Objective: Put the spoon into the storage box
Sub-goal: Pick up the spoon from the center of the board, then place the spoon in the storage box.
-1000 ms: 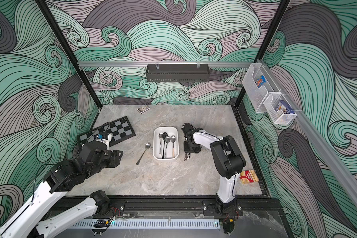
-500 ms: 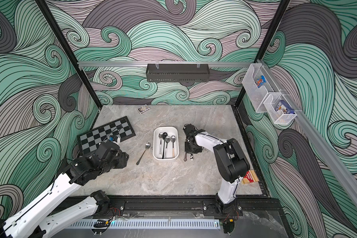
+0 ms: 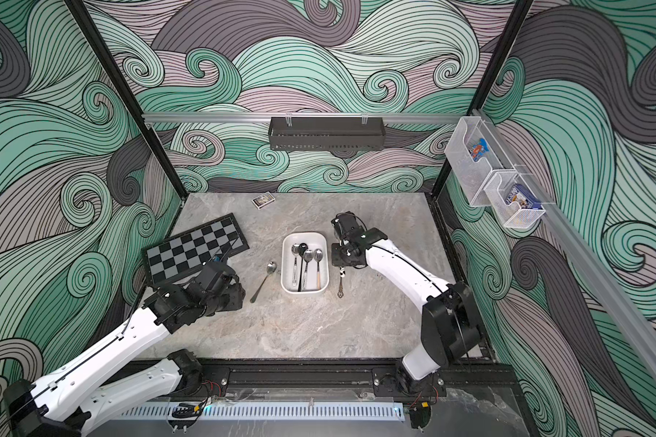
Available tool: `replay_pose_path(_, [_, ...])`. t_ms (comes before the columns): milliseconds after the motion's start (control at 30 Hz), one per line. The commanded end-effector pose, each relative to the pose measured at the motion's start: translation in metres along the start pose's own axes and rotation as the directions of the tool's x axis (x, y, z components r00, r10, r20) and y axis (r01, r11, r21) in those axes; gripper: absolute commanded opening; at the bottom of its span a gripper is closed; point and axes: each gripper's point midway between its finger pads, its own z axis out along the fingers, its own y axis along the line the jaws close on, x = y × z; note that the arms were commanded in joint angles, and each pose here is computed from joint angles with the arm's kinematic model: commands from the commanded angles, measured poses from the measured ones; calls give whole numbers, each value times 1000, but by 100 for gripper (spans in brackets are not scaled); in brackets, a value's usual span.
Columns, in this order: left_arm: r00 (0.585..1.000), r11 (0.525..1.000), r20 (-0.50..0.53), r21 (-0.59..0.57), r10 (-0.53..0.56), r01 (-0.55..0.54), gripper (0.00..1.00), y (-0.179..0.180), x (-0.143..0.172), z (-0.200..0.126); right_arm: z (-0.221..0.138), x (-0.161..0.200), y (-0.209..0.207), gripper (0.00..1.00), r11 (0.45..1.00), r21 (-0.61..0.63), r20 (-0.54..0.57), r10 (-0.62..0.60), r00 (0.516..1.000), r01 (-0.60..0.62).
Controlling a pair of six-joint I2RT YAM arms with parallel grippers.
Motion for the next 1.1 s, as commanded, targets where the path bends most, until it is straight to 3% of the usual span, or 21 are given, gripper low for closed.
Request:
replay_pose_path(0, [999, 999, 25, 33, -38, 37, 55, -5, -7, -3, -4, 3, 26, 11, 999, -36, -28, -30, 999, 29])
replay_pose_path(367, [998, 998, 35, 38, -50, 48, 55, -1, -5, -9, 59, 6, 79, 11, 998, -25, -134, -64, 989, 61])
replay_pose_path(833, [999, 999, 19, 3, -44, 43, 55, 1, -3, 1, 123, 27, 74, 12, 996, 67, -239, -35, 970, 52])
replay_pose_path(1067, [999, 999, 8, -11, -37, 37, 57, -1, -3, 11, 113, 24, 77, 33, 995, 61, -216, -64, 974, 79])
